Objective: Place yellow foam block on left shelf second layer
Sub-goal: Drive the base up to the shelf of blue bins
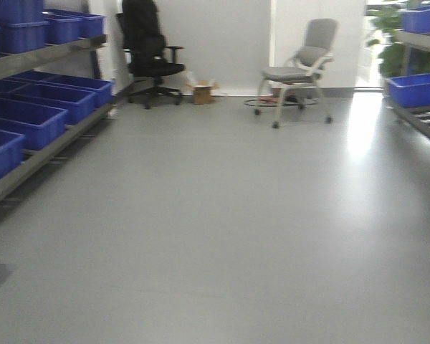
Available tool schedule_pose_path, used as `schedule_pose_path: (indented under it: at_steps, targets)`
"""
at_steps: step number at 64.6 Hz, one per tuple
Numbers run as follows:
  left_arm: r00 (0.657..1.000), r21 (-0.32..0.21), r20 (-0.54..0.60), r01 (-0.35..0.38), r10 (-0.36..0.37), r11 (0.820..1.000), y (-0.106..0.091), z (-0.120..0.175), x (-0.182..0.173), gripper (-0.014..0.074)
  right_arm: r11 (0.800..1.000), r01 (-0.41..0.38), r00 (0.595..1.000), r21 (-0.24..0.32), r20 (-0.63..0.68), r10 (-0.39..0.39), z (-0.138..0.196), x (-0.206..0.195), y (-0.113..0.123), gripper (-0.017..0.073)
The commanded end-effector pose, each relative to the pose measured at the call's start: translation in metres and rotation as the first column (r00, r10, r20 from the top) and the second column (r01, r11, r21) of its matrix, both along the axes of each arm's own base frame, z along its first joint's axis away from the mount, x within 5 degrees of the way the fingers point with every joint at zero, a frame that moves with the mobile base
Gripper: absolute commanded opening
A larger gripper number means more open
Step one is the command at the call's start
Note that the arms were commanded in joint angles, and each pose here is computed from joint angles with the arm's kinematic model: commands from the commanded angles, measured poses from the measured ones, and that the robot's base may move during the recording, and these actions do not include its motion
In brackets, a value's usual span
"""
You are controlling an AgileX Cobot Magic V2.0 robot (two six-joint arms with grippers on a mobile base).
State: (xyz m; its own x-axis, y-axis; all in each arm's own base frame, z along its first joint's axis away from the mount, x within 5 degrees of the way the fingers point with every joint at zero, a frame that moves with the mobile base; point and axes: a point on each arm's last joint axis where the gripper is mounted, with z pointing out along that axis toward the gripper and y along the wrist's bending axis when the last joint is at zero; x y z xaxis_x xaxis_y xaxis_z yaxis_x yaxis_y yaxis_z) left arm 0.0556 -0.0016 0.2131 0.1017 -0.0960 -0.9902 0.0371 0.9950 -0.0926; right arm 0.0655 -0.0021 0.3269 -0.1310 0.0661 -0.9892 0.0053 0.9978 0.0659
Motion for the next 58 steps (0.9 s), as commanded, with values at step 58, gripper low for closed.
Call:
schedule_pose_path:
  at_steps: [58]
  targets:
    - [0.997, -0.009, 0.078, 0.009, -0.008, 1.0, -0.0007, 0.0004, -0.0012, 0.0136, 1.0, -0.013, 0.994, -0.014, 0.111, 0.014, 0.0165, -0.0003, 0.0011, 0.0288]
